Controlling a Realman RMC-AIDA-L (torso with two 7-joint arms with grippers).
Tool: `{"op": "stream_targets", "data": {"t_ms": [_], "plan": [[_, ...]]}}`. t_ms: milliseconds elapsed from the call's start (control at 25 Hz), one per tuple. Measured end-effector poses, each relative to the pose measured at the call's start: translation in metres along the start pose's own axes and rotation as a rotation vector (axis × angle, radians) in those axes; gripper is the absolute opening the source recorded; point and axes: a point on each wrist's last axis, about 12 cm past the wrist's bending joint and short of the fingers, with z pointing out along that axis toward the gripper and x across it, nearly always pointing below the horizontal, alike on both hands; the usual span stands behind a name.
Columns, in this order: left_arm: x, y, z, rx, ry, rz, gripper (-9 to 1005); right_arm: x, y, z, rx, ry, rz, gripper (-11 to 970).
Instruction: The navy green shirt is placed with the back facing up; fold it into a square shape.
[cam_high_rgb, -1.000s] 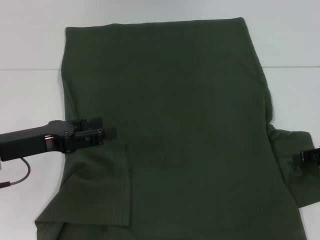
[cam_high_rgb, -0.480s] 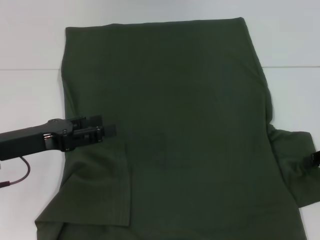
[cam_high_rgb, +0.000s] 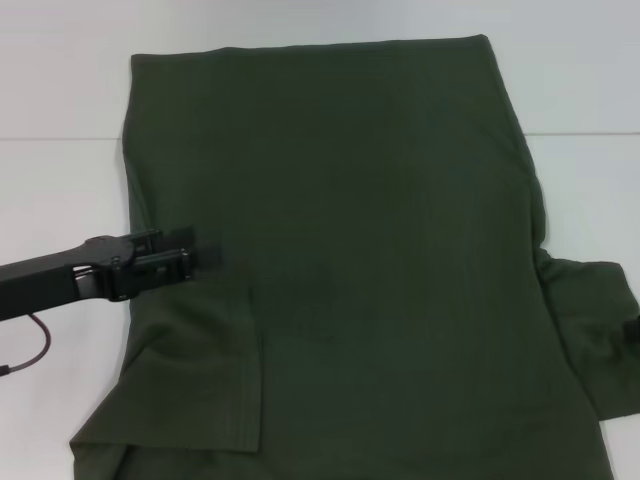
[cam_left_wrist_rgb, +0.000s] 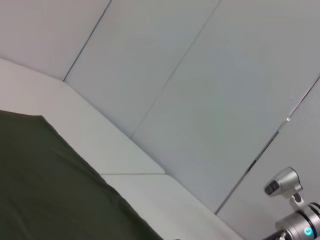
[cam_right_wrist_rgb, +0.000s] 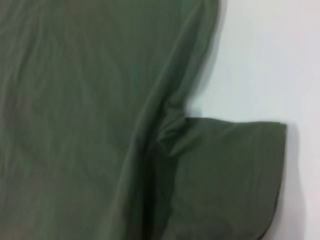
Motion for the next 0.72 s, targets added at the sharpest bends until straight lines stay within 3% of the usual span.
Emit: {"op": "stream_targets", "data": {"t_ms": [240, 720], "plan": [[0.002, -0.001, -0.005, -0.003, -0.022, -0.007, 797, -0.002, -0.011, -0.013, 0.067, -0.032, 0.036, 14], [0.003, -0.003, -0.013, 0.003, -0.066, -0.031, 798, -0.029, -0.009, -0.023, 0.154, -0.088, 0.054, 13]]}}
